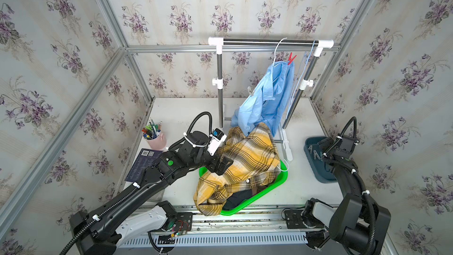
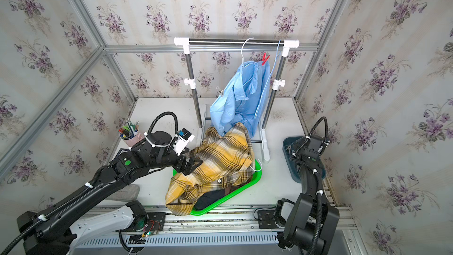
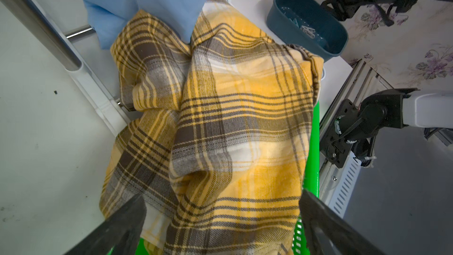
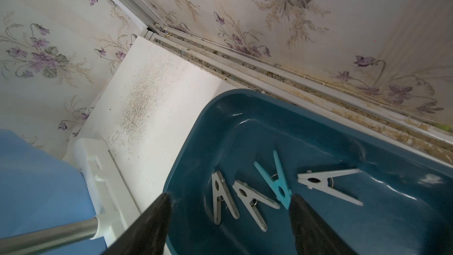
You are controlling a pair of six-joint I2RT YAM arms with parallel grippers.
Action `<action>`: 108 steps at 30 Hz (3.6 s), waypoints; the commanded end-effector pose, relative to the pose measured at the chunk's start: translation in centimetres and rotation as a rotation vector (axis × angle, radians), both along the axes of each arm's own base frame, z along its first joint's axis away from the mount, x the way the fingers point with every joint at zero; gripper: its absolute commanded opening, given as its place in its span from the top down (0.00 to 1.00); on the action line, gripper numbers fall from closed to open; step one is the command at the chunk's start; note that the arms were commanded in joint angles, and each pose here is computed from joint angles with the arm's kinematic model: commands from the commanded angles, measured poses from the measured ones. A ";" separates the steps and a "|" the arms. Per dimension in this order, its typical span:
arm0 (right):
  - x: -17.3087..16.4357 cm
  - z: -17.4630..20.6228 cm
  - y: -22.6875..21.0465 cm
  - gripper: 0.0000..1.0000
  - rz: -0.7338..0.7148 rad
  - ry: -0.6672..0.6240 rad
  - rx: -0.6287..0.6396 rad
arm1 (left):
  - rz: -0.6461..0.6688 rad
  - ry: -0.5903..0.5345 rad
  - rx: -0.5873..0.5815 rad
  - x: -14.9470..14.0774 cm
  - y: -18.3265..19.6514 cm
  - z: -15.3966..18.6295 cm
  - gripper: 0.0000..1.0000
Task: Remove the clothespins securing long-sleeve shirts to the hanger
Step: Place the clamp in the storage box, then remove the long-sleeve shirt from the hanger.
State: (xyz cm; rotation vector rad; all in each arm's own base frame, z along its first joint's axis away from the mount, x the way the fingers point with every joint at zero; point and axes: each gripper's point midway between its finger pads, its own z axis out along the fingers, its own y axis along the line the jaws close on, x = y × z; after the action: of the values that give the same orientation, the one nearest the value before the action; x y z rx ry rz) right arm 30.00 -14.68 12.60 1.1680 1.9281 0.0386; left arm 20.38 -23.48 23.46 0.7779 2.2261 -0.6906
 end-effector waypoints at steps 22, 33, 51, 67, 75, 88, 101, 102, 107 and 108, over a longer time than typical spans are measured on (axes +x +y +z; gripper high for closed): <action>-9.2 1.3 25.2 0.52 0.897 0.053 0.443 | -0.089 0.187 0.108 -1.7 -5.1 -6.9 0.04; -10.6 2.6 26.5 0.53 0.936 -0.007 0.545 | -0.069 0.215 0.164 -1.4 -4.8 -9.8 0.05; -5.6 15.5 26.9 1.00 0.891 -0.247 0.588 | -0.213 -0.139 0.182 -2.3 -5.0 -1.2 0.01; -2.1 24.3 27.3 1.00 0.856 -0.334 0.504 | -0.201 -0.254 0.282 -3.6 -6.2 -1.6 0.17; -1.1 25.0 26.8 1.00 0.834 -0.340 0.443 | -0.134 -0.279 0.310 -3.4 -4.1 -1.1 0.63; 1.4 25.0 25.4 1.00 0.770 -0.337 0.337 | -0.089 -0.243 0.306 -4.2 -1.6 -1.0 0.94; 3.0 24.4 23.0 1.00 0.684 -0.312 0.200 | 0.081 -0.248 0.146 -3.9 3.0 1.9 1.00; 3.0 24.4 22.7 1.00 0.675 -0.310 0.193 | 0.112 -0.248 0.127 -3.7 3.7 2.2 1.00; 2.7 25.3 21.6 1.00 0.665 -0.328 0.182 | 0.225 -0.229 0.147 -2.2 6.2 1.2 1.00; 2.6 25.7 21.6 1.00 0.673 -0.342 0.191 | 0.237 -0.220 0.160 -1.9 6.5 0.8 1.00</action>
State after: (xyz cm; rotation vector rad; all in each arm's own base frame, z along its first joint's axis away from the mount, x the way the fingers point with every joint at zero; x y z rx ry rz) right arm 32.32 7.74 36.49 0.5462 2.0136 0.7682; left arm 17.98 -18.14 25.25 0.6803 2.0922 -0.3423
